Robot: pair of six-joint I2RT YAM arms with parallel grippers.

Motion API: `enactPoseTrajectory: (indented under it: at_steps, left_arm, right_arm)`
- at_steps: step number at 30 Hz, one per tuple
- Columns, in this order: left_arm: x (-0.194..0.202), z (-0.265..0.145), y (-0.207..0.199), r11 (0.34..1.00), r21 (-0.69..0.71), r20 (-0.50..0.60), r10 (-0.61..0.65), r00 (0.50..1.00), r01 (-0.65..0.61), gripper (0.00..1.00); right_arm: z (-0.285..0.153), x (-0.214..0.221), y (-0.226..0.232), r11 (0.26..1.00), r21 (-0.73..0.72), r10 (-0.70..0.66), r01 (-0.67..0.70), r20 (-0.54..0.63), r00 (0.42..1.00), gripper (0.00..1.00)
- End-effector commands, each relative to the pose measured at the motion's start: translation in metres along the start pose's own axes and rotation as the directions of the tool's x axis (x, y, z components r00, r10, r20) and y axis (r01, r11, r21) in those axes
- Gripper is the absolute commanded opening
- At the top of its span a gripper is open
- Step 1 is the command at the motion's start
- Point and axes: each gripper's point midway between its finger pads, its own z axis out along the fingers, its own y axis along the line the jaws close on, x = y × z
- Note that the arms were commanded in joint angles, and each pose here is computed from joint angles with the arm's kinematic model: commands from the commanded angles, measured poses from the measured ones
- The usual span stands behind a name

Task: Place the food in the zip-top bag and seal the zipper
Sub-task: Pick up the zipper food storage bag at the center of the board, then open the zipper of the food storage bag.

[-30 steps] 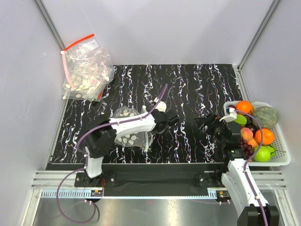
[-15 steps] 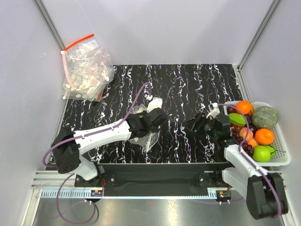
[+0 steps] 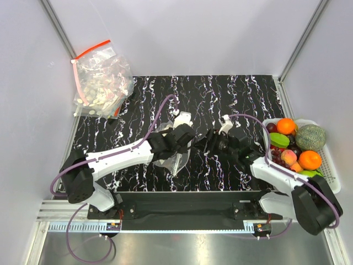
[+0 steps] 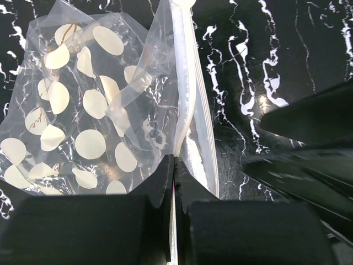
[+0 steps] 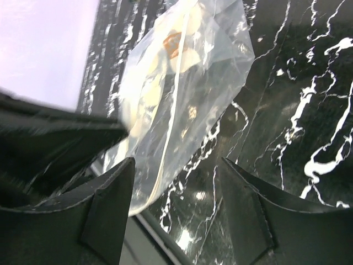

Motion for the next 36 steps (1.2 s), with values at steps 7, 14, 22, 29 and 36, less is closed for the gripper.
enactPoseTrajectory:
  at_steps: [7, 14, 22, 29, 36]
  left_arm:
    - [-0.013, -0.004, -0.011, 0.998, 0.062, 0.035, -0.017, 0.999, 0.015, 0.00]
    - [-0.013, -0.007, -0.012, 0.996, 0.085, 0.036, -0.023, 0.999, 0.020, 0.00]
    - [-0.014, -0.013, 0.005, 1.000, 0.012, 0.041, 0.014, 0.999, -0.015, 0.00]
    - [-0.019, -0.030, 0.007, 0.995, -0.014, 0.045, 0.101, 0.994, -0.101, 0.35]
    - [-0.042, -0.067, 0.005, 0.974, -0.162, 0.155, 0.186, 0.970, -0.161, 0.68]
  right_arm:
    - [0.038, -0.013, 0.005, 0.998, 0.060, -0.003, 0.001, 0.027, 1.000, 0.59]
    - [0.052, -0.010, 0.005, 0.997, 0.079, -0.009, 0.008, 0.013, 1.000, 0.34]
    - [0.030, -0.025, 0.001, 0.977, 0.211, -0.051, 0.041, 0.042, 0.998, 0.00]
    - [0.021, -0.030, 0.015, 0.967, 0.245, -0.081, 0.066, 0.049, 0.996, 0.00]
    - [0.015, -0.029, 0.018, 0.958, 0.284, -0.044, 0.029, 0.046, 0.998, 0.00]
